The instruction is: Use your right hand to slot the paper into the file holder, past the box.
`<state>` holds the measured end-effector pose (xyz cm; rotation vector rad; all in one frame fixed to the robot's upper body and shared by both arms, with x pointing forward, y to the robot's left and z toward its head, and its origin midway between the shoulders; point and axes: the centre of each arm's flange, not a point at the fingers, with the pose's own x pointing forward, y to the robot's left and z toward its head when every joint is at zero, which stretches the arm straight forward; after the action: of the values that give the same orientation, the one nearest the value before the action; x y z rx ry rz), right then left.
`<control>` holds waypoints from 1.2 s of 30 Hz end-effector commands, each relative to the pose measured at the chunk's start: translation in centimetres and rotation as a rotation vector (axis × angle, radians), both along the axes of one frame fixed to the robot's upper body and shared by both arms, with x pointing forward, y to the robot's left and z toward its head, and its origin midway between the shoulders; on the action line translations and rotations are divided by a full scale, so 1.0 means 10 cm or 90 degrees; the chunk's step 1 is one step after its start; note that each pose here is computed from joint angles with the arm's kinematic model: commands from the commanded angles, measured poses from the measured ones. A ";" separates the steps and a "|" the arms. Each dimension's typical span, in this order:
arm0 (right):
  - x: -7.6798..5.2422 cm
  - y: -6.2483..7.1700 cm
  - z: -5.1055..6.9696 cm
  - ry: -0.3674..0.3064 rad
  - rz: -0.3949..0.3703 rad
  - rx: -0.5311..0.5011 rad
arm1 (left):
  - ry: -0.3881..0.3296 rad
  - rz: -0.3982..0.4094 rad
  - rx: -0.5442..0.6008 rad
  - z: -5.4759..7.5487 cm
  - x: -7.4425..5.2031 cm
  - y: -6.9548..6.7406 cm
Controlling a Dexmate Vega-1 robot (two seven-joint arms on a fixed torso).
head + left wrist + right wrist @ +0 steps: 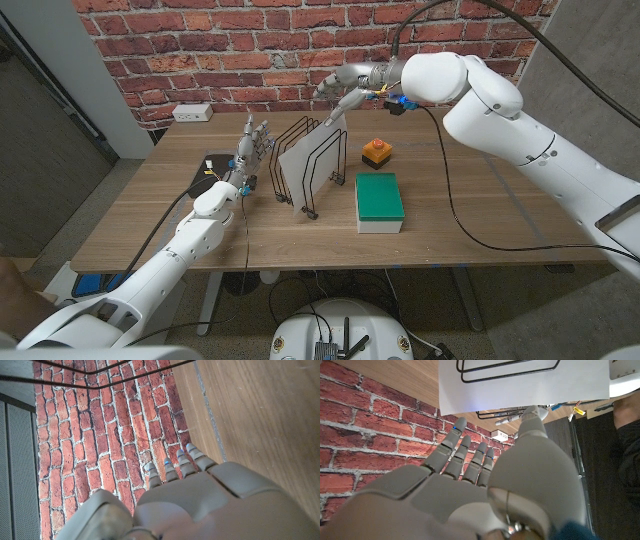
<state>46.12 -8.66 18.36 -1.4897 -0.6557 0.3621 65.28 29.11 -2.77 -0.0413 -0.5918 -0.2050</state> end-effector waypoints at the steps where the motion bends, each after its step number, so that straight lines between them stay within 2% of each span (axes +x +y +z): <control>1: 0.04 -0.36 -0.20 -0.009 -0.035 0.127 | 0.000 0.000 0.000 0.00 0.00 0.00; 8: 0.05 -0.56 -0.28 -0.021 -0.046 0.187 | 0.000 0.000 0.000 0.00 0.00 0.00; 22: 0.09 -0.91 -0.52 -0.037 -0.063 0.315 | 0.000 0.000 0.000 0.00 0.00 0.00; 31: 0.19 -1.13 -0.70 -0.032 -0.061 0.399 | 0.000 0.000 0.000 0.00 0.00 0.00; 36: 0.27 -1.21 -0.78 -0.018 -0.065 0.439 | 0.000 0.000 0.000 0.00 0.00 0.00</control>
<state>47.66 -18.42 12.49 -1.0180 -0.6502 0.0731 65.30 29.08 -2.79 -0.0410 -0.5915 -0.2058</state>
